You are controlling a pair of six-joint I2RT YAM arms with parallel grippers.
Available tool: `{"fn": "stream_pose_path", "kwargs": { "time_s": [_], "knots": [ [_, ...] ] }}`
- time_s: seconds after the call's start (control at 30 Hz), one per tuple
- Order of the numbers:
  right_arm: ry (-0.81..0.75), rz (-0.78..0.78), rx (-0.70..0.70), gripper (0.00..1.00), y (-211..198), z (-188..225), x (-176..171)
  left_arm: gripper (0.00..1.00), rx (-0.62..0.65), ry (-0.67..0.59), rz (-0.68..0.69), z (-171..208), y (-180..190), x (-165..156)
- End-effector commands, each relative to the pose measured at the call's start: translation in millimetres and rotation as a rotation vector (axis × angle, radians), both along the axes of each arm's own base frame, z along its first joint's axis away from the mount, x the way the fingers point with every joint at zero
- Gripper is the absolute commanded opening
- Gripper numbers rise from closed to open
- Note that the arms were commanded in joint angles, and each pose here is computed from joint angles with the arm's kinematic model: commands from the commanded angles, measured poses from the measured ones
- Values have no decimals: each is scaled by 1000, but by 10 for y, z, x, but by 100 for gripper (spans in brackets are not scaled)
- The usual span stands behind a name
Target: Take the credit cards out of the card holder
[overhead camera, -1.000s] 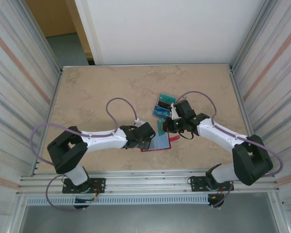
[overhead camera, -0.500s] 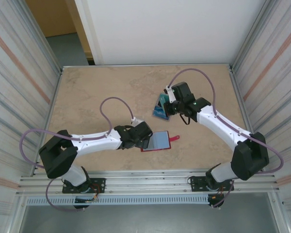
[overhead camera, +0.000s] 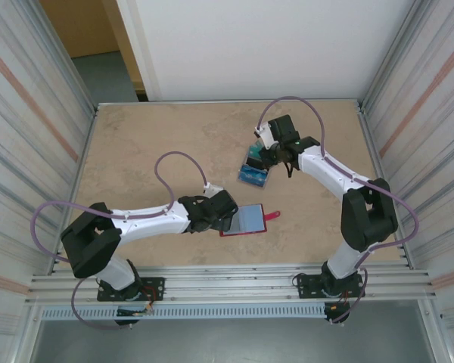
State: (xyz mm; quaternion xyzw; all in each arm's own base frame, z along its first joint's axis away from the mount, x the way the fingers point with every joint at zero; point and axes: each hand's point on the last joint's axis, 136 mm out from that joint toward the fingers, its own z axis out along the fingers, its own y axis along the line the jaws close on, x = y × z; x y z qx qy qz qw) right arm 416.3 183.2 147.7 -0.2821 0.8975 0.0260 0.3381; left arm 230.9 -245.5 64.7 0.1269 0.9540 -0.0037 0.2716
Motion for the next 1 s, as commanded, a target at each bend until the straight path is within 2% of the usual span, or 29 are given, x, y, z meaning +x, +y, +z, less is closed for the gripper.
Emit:
{"fn": "stream_pose_path", "kwargs": {
  "time_s": [0.0, 0.6, 0.97],
  "knots": [
    [-60, 70, 9, 0, 69, 122, 164, 99, 13, -28, 26, 43, 73, 11],
    [-22, 162, 81, 0, 1, -24, 290, 99, 7, -47, 44, 119, 149, 66],
    [-12, 199, 49, 0, -6, -227, 273, 99, 7, -57, 46, 154, 169, 77]
  ]
}}
